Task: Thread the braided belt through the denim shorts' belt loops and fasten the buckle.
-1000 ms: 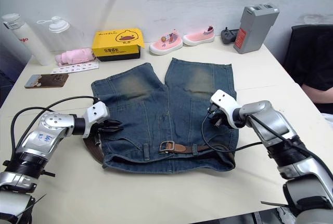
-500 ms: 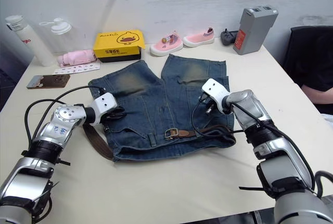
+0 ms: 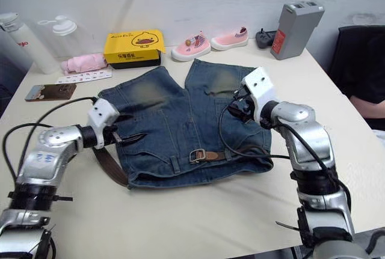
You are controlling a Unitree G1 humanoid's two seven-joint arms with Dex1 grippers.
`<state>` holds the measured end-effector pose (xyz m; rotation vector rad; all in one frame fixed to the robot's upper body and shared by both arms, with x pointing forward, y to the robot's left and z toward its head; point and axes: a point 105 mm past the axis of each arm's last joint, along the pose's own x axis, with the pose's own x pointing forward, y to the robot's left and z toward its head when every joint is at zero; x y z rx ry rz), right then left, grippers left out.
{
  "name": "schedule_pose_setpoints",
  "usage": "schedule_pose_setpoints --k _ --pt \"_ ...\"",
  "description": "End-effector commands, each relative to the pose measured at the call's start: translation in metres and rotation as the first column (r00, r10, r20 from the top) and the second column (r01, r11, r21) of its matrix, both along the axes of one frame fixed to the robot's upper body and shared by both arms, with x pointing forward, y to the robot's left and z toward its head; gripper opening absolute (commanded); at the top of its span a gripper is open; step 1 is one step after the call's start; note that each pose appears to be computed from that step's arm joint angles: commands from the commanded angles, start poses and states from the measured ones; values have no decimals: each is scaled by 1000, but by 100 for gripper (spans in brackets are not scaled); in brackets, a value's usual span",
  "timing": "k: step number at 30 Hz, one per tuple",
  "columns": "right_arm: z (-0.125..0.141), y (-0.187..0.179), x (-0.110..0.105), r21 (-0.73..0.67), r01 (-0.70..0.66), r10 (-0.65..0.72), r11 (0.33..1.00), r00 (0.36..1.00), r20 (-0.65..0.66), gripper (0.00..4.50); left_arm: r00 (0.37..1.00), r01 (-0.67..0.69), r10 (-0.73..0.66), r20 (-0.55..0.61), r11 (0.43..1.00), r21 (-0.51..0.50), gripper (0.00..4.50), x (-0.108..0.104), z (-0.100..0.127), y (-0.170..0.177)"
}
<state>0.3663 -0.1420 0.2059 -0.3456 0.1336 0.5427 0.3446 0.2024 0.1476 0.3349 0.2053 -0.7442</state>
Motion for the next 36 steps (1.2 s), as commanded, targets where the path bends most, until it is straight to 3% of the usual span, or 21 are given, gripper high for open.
schedule_pose_setpoints --k 1,5,10,16,19,23,27,31,34,36 --pt "12 -13 -21 118 118 -125 986 990 59 436 991 -88 109 75 967 -239 450 -17 40 4" --pt "-2 -20 -36 148 183 -188 972 982 23 436 944 -309 331 10 891 -332 450 -24 30 34" --pt "-8 -14 -48 135 141 -143 981 990 12 436 861 -502 502 -82 813 -295 450 -30 11 69" --pt "-5 9 -61 97 -51 49 994 999 19 436 817 -574 559 -142 762 -302 450 -43 10 83" --pt "-3 24 -77 33 -224 223 974 975 21 436 776 -629 602 -187 717 -299 450 -54 9 90" --pt "-3 40 -100 3 -411 411 912 912 -3 436 690 -721 671 -271 611 -326 450 -66 15 108" --pt "-8 45 -112 -4 -489 489 872 872 -25 436 627 -778 657 -418 494 -389 450 -76 14 114" --pt "-16 43 -115 -3 -502 501 865 864 -54 436 654 -757 558 -511 476 -449 450 -79 3 89" --pt "-18 42 -116 -6 -504 503 864 862 -60 436 669 -743 504 -547 423 -519 450 -72 -2 75" --pt "-19 43 -118 -7 -508 506 862 860 -61 436 640 -766 482 -598 338 -547 450 -65 -10 71"
